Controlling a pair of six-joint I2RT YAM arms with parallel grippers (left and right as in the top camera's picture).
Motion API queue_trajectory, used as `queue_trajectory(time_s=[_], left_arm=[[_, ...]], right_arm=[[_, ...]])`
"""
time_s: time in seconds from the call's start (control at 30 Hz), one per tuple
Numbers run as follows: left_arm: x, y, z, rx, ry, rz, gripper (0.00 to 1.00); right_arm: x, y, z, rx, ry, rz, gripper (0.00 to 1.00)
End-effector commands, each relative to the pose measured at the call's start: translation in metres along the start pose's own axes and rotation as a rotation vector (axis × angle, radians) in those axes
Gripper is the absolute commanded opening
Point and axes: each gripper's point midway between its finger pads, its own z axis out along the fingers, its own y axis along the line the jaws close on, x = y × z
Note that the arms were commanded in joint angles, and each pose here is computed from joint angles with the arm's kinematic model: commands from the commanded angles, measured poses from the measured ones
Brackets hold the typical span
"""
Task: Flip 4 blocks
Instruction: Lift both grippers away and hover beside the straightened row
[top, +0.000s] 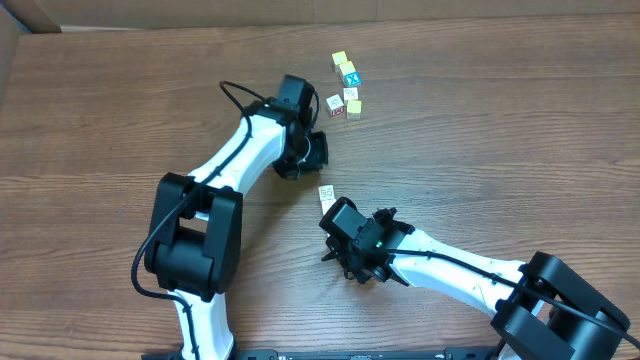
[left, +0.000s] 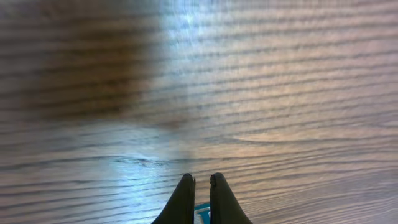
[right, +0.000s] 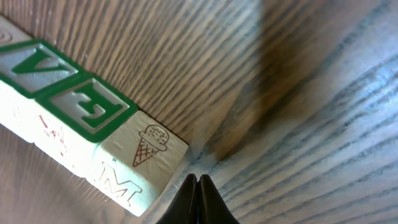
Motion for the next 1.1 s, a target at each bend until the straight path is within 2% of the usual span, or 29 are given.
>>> queue_trajectory(time_s=[0.0,0.07,0.13,0.5,0.8,1.07], left_arm=[[-0.017,0.004,-0.013,-0.027,-0.029,0.004,0.04],[-0.017,0.011,-0.023,-0.068,-0.018,-0.008,0.04],[-0.013,0.018,-0.031,-0.11,0.003,-0.018,0.04],[0.051,0.041,-0.026,-0.198,0.241,-0.026,0.04],[0.069,0.03,0.005,-0.14,0.25,0.001,0.04],[0.069,0.017,0.008,-0.084,0.251,-0.01,0.04]], right_arm=[[-0.012,0.021,-0.02,-0.068,-0.031,-0.179,0.04],[-0.025,0.034,-0.035,-0.088,-0.06,-0.379,0.04],[-0.04,0.042,-0.045,-0.087,-0.084,-0.491,0.04],[-0.114,0.049,-0.063,-0.081,-0.111,-0.692,0.04],[-0.104,0.062,-0.04,-0.107,-0.109,-0.781,0.04],[-0.094,0.073,-0.023,-0.137,-0.109,-0.815,0.04]])
